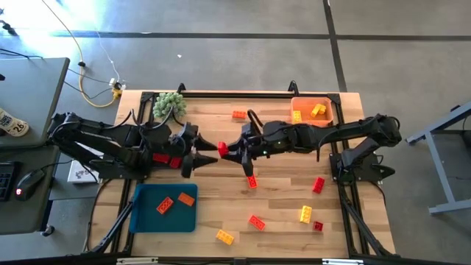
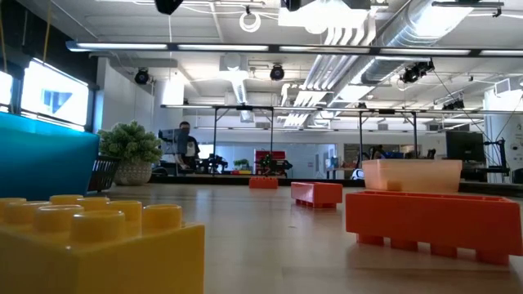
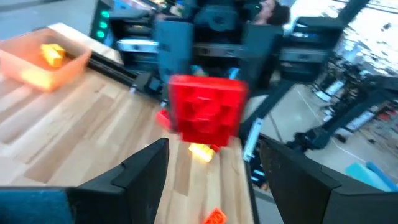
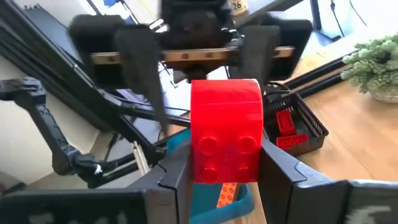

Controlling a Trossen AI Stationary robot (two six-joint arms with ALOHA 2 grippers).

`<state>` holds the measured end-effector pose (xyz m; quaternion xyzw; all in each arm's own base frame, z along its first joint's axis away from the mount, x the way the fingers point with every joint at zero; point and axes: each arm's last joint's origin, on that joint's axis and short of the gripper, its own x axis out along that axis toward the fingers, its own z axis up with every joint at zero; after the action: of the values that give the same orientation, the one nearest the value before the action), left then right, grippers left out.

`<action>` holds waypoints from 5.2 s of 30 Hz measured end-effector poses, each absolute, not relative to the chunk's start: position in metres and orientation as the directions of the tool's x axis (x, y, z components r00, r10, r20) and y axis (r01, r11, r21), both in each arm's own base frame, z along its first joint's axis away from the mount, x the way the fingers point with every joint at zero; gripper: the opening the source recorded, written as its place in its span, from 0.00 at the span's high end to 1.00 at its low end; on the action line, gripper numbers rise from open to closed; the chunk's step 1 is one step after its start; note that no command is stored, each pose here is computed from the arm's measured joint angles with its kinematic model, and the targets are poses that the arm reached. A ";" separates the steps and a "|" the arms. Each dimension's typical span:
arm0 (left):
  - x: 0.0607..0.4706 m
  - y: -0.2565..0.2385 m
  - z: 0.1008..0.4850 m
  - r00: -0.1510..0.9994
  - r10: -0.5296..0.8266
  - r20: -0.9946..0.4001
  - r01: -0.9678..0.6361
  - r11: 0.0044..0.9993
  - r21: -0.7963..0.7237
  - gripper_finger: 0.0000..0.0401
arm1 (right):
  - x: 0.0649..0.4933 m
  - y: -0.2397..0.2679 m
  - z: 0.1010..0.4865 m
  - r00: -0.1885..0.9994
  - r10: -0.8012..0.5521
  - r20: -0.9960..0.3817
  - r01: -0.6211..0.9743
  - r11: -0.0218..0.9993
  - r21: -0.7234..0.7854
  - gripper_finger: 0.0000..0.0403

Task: Sort & place blocks by color
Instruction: Put the red game piece into the black bin, then put the orange game piece into the blue bin

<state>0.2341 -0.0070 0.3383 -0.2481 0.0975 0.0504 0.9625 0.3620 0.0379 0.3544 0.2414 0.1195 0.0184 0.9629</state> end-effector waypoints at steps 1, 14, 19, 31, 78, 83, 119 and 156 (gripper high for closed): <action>0.234 -0.006 0.339 0.976 0.051 -0.210 -0.146 0.872 -0.468 0.39 | 0.362 0.039 0.354 0.971 0.094 -0.219 0.023 0.879 0.476 0.72; 0.235 0.008 0.343 0.982 0.092 -0.165 -0.160 0.871 -0.464 0.39 | 0.364 0.040 0.352 0.971 0.081 -0.225 0.043 0.867 0.497 0.72; 0.237 0.008 0.347 0.990 0.082 -0.117 -0.126 0.893 -0.433 0.39 | 0.369 0.041 0.349 0.973 0.093 -0.209 0.027 0.861 0.508 0.72; 0.244 0.010 0.341 0.989 0.042 -0.139 -0.098 0.898 -0.429 0.39 | 0.371 0.041 0.351 0.980 0.088 -0.177 0.014 0.863 0.505 0.72; 0.222 0.014 0.290 0.745 0.092 -0.661 -0.355 0.893 -0.276 0.72 | 0.361 0.039 0.322 0.879 0.053 -0.473 0.201 0.859 0.470 0.42; 0.205 0.015 0.274 0.560 0.125 -0.819 -0.458 0.871 -0.180 0.72 | 0.358 0.039 0.318 0.850 0.049 -0.524 0.228 0.862 0.452 0.41; 0.192 0.060 0.215 -0.111 0.008 -0.994 -0.629 0.773 0.077 0.68 | 0.346 0.042 0.302 0.726 0.065 -0.684 0.475 0.673 0.567 0.41; 0.187 0.059 0.231 -0.016 -0.072 -0.997 -0.650 0.759 -0.044 0.47 | 0.359 0.074 0.215 0.425 -0.015 -0.905 0.766 0.538 0.351 0.41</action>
<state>0.1869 0.0586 0.2308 -0.2664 0.6772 0.2225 0.6488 0.3594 0.0743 0.2154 0.4023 0.4669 -0.2633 0.7422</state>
